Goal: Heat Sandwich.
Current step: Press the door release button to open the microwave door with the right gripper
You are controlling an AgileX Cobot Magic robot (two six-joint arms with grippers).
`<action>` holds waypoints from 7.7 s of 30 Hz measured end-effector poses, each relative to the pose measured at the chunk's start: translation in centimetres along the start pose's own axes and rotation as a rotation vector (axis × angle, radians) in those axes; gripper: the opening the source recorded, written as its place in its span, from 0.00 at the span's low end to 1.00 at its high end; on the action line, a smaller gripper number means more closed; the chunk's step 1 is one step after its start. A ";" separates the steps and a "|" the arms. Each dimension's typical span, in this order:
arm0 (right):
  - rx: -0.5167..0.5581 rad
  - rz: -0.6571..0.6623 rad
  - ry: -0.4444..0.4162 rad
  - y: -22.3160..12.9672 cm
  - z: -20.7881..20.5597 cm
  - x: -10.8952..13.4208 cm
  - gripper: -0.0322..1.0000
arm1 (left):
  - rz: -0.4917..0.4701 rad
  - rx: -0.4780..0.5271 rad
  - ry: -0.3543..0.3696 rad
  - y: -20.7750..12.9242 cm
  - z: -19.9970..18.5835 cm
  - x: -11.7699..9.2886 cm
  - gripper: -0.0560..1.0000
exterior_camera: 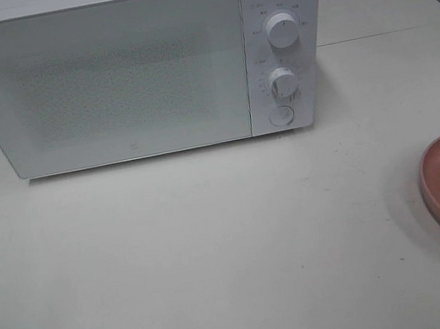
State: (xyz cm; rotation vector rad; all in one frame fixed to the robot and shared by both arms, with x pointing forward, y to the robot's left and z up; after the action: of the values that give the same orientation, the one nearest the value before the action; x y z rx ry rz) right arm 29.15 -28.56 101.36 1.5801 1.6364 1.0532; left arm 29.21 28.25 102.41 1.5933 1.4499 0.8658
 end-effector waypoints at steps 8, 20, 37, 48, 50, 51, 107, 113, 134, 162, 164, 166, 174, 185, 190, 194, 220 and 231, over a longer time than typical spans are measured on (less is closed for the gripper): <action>0.000 0.000 0.000 0.0 0.0 0.0 0.77 | 0.000 0.000 0.000 0.0 0.0 0.0 0.96; -0.034 -0.001 0.001 1.3 -0.8 0.1 0.80 | 0.000 0.000 0.000 0.0 0.0 0.0 0.96; -0.052 0.012 -0.008 7.1 3.5 0.1 0.84 | 0.000 0.000 0.000 0.0 0.0 0.0 0.96; -0.015 0.016 -0.025 9.2 8.6 -0.2 0.83 | 0.000 0.000 0.000 0.0 0.0 0.0 0.96; -0.001 0.017 -0.028 9.4 9.6 -0.3 0.83 | 0.000 0.000 0.000 0.0 0.0 0.0 0.96; -0.001 0.017 -0.028 9.4 9.6 -0.3 0.83 | 0.000 0.000 0.000 0.0 0.0 0.0 0.96; -0.165 -0.095 -0.070 1.5 26.0 6.9 0.78 | 0.000 0.000 0.000 0.0 0.0 0.0 0.96; -0.155 -0.093 -0.047 0.9 26.5 9.3 0.78 | 0.000 0.000 0.000 0.0 0.0 0.0 0.96; -0.119 0.244 -0.009 -0.6 26.9 11.5 0.77 | 0.000 0.000 0.000 0.0 0.0 0.0 0.96; -0.090 1.495 0.105 -0.5 26.9 12.1 0.34 | 0.000 0.000 0.000 0.0 0.0 0.0 0.96; -0.090 1.501 0.105 -0.5 26.9 12.1 0.26 | 0.000 0.000 0.000 0.0 0.0 0.0 0.96; -0.084 1.504 0.102 -0.6 26.9 12.2 0.14 | 0.000 0.000 0.000 0.0 0.0 0.0 0.96; -0.059 1.518 0.083 -1.1 27.0 12.2 0.05 | 0.000 0.000 0.000 0.0 0.0 0.0 0.96; -0.046 1.522 0.023 -2.6 28.8 11.6 0.05 | 0.000 0.000 0.000 0.0 0.0 0.0 0.96; -0.049 1.527 0.033 -1.8 30.1 11.6 0.05 | 0.000 0.000 0.000 0.0 0.0 0.0 0.96; -0.051 1.532 0.019 -1.4 31.4 11.2 0.05 | 0.000 0.000 0.000 0.0 0.0 0.0 0.96; -0.038 1.547 -0.003 -0.4 38.7 10.4 0.05 | 0.000 0.000 0.000 0.0 0.0 0.0 0.96; -0.063 1.593 -0.009 0.0 40.2 10.8 0.05 | 0.000 0.000 0.000 0.0 0.0 0.0 0.96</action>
State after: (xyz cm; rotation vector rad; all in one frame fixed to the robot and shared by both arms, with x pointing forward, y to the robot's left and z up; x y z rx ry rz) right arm 63.02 -12.96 82.79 2.7689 -0.0234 1.6761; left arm 29.21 28.25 102.41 1.5933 1.4499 0.8658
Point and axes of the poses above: a point on each arm's last joint axis where the gripper is mounted, z pointing out along that axis toward the gripper, x along the wrist's bending axis when the last joint is at zero, y = z × x, the point moved 7 cm from there along z, pointing out along that axis toward the gripper, and after that the axes turned 3 degrees about z, right-handed, at the moved point
